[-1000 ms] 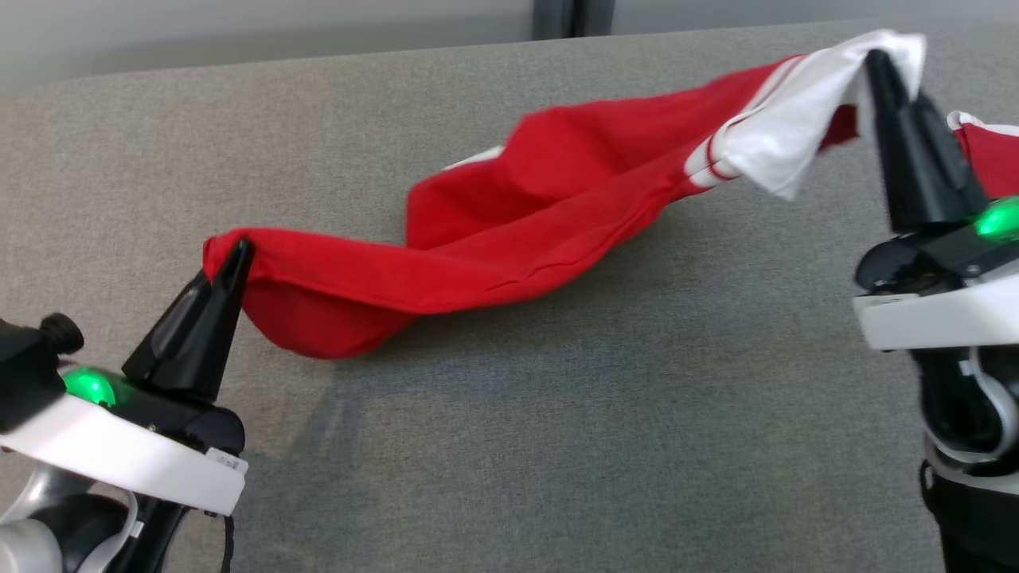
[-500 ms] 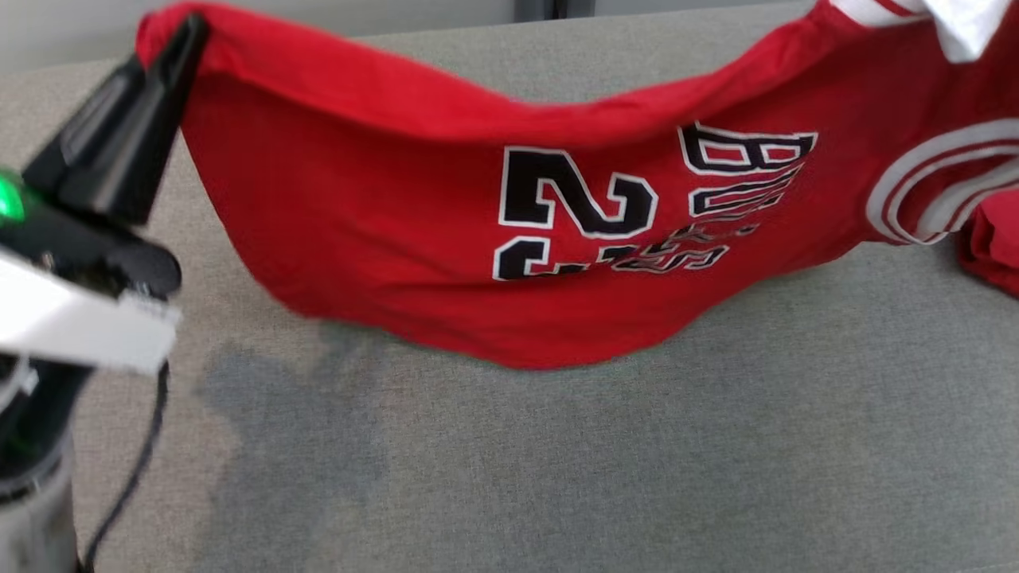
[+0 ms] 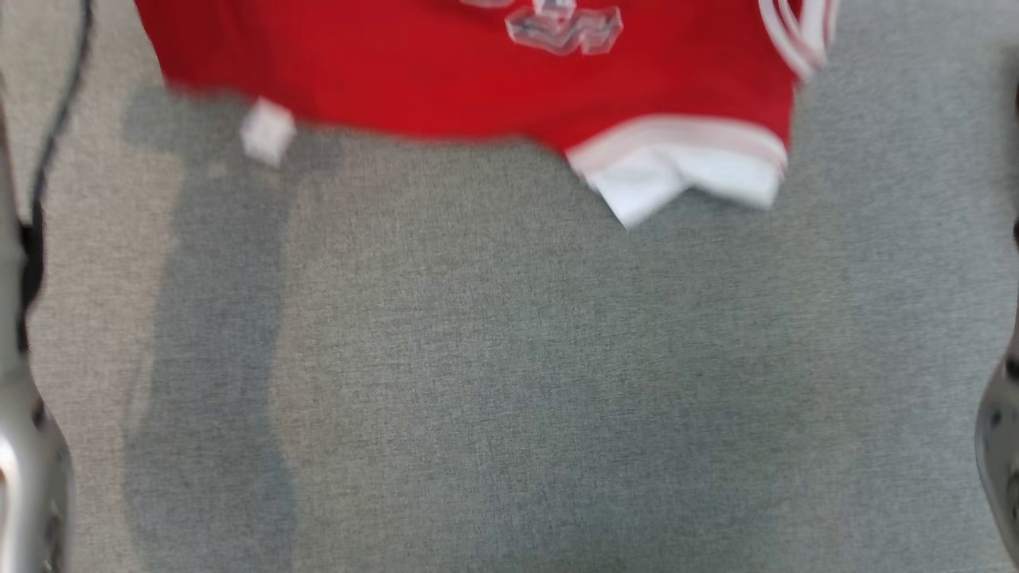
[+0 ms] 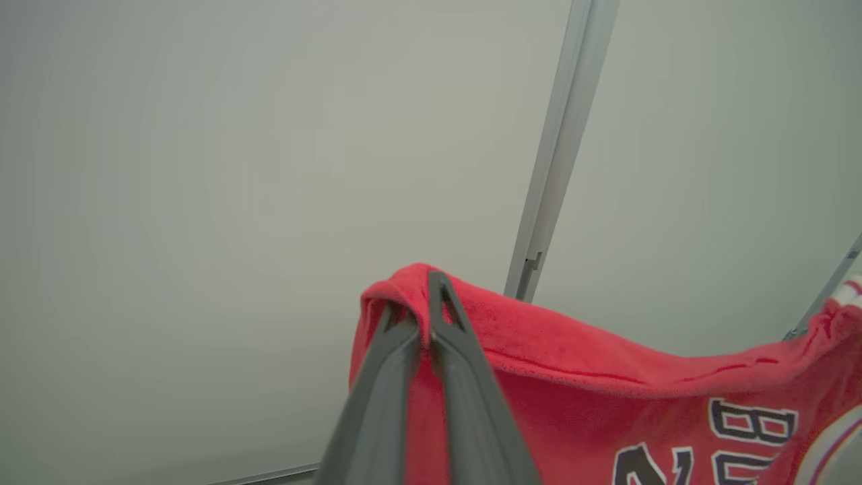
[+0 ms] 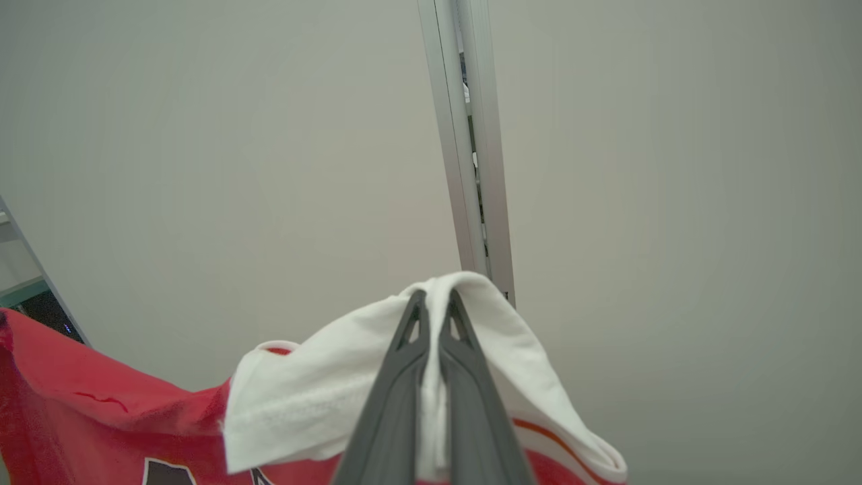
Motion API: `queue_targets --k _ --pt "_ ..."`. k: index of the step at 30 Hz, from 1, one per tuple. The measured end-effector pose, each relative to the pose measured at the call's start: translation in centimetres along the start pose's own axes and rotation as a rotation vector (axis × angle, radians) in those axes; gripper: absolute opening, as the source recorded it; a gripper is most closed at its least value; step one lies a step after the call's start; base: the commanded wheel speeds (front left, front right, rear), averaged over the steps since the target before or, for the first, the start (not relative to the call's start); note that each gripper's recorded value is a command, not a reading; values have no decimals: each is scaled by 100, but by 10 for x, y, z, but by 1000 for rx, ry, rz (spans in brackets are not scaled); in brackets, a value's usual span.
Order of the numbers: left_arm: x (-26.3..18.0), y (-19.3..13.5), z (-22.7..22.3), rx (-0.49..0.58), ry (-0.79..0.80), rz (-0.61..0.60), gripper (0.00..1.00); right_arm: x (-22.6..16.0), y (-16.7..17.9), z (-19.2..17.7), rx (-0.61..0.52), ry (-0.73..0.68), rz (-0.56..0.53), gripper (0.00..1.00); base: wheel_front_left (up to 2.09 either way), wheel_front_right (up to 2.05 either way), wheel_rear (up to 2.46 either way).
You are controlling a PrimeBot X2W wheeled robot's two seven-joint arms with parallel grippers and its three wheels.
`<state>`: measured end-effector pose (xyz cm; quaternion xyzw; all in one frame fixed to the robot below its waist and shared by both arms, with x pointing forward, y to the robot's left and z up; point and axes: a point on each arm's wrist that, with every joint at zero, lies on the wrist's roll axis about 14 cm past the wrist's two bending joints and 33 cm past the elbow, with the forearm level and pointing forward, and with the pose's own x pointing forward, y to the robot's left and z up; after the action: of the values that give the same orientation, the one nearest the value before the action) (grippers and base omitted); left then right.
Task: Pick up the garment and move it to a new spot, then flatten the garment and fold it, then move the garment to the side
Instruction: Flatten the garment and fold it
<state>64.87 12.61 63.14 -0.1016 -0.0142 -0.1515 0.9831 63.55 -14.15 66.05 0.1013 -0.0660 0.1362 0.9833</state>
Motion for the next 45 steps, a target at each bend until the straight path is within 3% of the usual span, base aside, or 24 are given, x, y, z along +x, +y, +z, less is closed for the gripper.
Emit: queue_targets --k 7,11,13,19,25,31,37,45 --pt "48 28 24 57 -160 111 0 49 -19 31 12 -231 -72 0 0 0 0" --pt "61 29 50 72 -346 116 0 68 -20 56 32 -382 -72 0 0 0 0" --pt "67 32 49 76 -383 108 0 79 -15 51 38 -391 -58 0 0 0 0" --pt "81 56 -39 59 -266 127 0 93 -18 -53 89 -186 -49 0 0 0 0" --pt "67 78 -156 11 -54 163 0 68 -24 -177 142 46 -62 0 0 0 0" --pt "37 95 -212 -32 35 211 0 37 -35 -238 206 147 -117 0 0 0 0" --pt "25 104 -204 -70 -7 246 0 23 -43 -238 228 136 -148 0 0 0 0" --pt "15 80 -166 -94 -89 191 0 20 -24 -174 245 1 -89 0 0 0 0"
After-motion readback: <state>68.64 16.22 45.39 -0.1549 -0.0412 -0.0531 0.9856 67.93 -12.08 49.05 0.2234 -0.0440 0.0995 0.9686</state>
